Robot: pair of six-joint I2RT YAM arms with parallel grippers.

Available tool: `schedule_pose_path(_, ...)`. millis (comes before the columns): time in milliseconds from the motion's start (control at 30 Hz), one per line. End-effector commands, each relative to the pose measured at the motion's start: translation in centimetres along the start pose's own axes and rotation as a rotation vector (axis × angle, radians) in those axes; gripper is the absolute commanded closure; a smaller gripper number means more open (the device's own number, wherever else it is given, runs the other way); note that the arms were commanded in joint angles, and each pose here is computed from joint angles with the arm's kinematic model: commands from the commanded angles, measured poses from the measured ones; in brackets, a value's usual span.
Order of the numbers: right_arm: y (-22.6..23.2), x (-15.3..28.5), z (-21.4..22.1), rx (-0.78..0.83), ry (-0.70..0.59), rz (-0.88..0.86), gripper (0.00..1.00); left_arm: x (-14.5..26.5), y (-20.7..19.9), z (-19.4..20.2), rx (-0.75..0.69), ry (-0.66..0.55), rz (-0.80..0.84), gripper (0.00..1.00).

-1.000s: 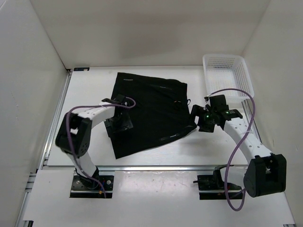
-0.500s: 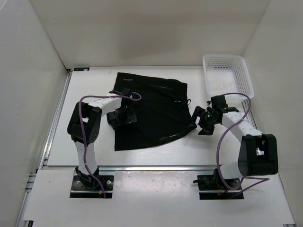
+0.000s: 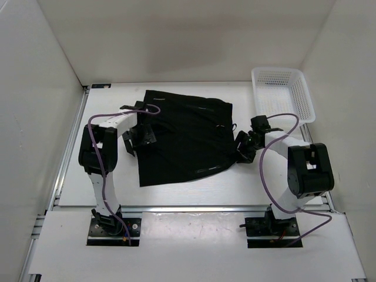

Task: Fold and stack the shorts
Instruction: Fold the shorts

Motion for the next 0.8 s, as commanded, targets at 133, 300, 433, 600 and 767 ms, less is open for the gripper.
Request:
schedule_pose_path(133, 3.9, -1.8, -0.3, -0.006, -0.091, 0.019, 0.8, 6.9, 1.1, -1.1, 0.002, -0.132, 0.029, 0.03)
schedule_pose_path(300, 3.4, -2.2, 0.4, -0.038, -0.096, 0.056, 0.98, 8.5, 2.3, 4.1, 0.087, -0.082, 0.096, 0.03)
schedule_pose_path(433, 2.8, -2.2, 0.5, -0.051, -0.106, 0.073, 1.0, 7.2, 2.9, 10.7, 0.272, 0.04, 0.165, 0.03)
schedule_pose_path(600, 2.9, -2.2, 0.7, -0.039, -0.098, 0.069, 1.0, 5.7, 3.4, 14.2, 0.398, 0.103, 0.165, 0.09)
schedule_pose_path(767, 3.0, -2.2, 0.7, -0.03, -0.086, 0.07, 1.0, 4.3, 3.2, 14.1, 0.408, 0.115, 0.149, 0.11)
Point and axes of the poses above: each gripper's point midway between its finger pads, its own x axis back along the fingers, its own y axis along the line the jaws close on, z = x × y, the point moved 2 cm from there along x, back along the fingers, and after that the axes turned 8 degrees about -x, right-handed, at the moved point
